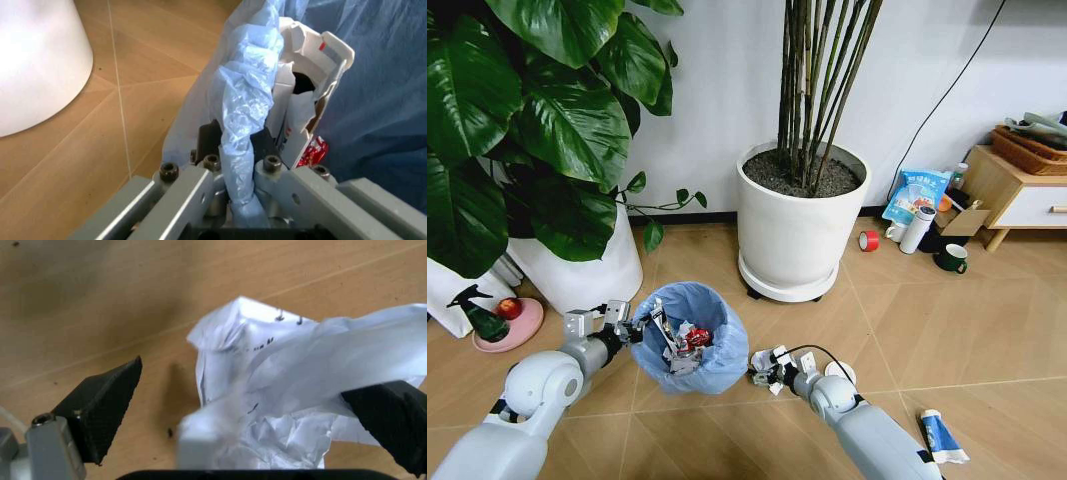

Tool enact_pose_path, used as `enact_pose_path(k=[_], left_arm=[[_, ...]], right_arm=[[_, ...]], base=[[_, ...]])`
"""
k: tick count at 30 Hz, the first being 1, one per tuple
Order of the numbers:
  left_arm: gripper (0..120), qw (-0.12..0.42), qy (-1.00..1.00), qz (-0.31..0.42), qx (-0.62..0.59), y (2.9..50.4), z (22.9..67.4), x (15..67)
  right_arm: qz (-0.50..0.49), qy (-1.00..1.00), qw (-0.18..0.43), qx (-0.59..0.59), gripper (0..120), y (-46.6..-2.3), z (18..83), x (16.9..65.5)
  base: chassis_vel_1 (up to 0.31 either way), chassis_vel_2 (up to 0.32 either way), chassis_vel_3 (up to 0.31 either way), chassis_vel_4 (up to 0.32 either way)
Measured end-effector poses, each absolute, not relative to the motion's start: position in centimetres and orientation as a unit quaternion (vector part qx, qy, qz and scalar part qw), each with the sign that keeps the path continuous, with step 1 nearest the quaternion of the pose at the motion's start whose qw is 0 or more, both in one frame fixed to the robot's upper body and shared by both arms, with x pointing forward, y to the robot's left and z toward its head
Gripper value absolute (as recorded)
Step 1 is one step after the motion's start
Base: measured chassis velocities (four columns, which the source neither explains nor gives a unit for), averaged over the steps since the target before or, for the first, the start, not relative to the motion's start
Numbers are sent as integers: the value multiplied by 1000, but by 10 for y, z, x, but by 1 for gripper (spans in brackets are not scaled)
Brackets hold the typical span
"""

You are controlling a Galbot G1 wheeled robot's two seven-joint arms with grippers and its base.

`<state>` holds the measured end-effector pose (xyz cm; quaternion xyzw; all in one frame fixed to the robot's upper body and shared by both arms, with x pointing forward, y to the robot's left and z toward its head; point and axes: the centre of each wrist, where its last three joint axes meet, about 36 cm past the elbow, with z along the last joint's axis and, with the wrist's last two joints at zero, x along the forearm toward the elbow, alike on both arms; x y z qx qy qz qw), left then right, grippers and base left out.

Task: Pick up the trash bin and place the garbage on the floor into it.

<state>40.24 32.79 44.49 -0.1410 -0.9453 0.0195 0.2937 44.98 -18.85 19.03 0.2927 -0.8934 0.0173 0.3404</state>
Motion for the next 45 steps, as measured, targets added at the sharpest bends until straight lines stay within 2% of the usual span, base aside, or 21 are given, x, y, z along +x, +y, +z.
enact_pose_path(k=[2, 4, 5, 9, 10, 14, 15, 18, 19, 22, 23, 30, 36, 45], left_arm=[[0, 293, -945, 20, -143, 326, 445, 401], [0, 294, -945, 19, -144, 326, 446, 399], [0, 294, -945, 19, -144, 326, 446, 399], [0, 295, -945, 17, -142, 328, 446, 396], [0, 295, -945, 17, -142, 328, 446, 396], [0, 295, -945, 16, -141, 329, 447, 396], [0, 295, -945, 16, -141, 329, 447, 396], [0, 294, -945, 15, -142, 328, 447, 396], [0, 294, -945, 15, -142, 328, 447, 396], [0, 293, -945, 16, -142, 327, 448, 396], [0, 293, -945, 16, -142, 327, 448, 396], [0, 292, -945, 15, -143, 326, 448, 397], [0, 295, -944, 16, -144, 326, 446, 396], [0, 305, -941, 17, -149, 320, 437, 396]], right_arm=[[17, -895, 340, 289, 100, -189, 188, 452], [15, -897, 336, 285, 92, -190, 188, 453], [15, -897, 336, 285, 92, -190, 188, 453], [13, -900, 333, 280, 75, -193, 188, 453], [13, -900, 333, 280, 75, -193, 188, 453], [13, -902, 333, 274, 57, -195, 185, 451], [13, -902, 333, 274, 57, -195, 185, 451], [12, -904, 330, 271, 43, -197, 184, 450], [12, -904, 330, 271, 43, -197, 184, 450], [7, -908, 326, 262, 26, -199, 182, 448], [7, -908, 326, 262, 26, -199, 182, 448], [-14, -925, 297, 235, 0, -207, 193, 443], [-33, -942, 259, 212, 0, -217, 212, 442], [-37, -967, 148, 204, 0, -230, 287, 458]], base=[[0, 0, 0, 0], [0, 0, 0, 0], [0, 0, 0, 0], [0, 0, 0, 0], [0, 0, 0, 0], [0, 0, 0, 0], [0, 0, 0, 0], [0, 0, 0, 0], [0, 0, 0, 0], [0, 0, 0, 0], [0, 0, 0, 0], [0, 0, 0, 0], [0, 0, 0, 0], [0, 0, 0, 0]])
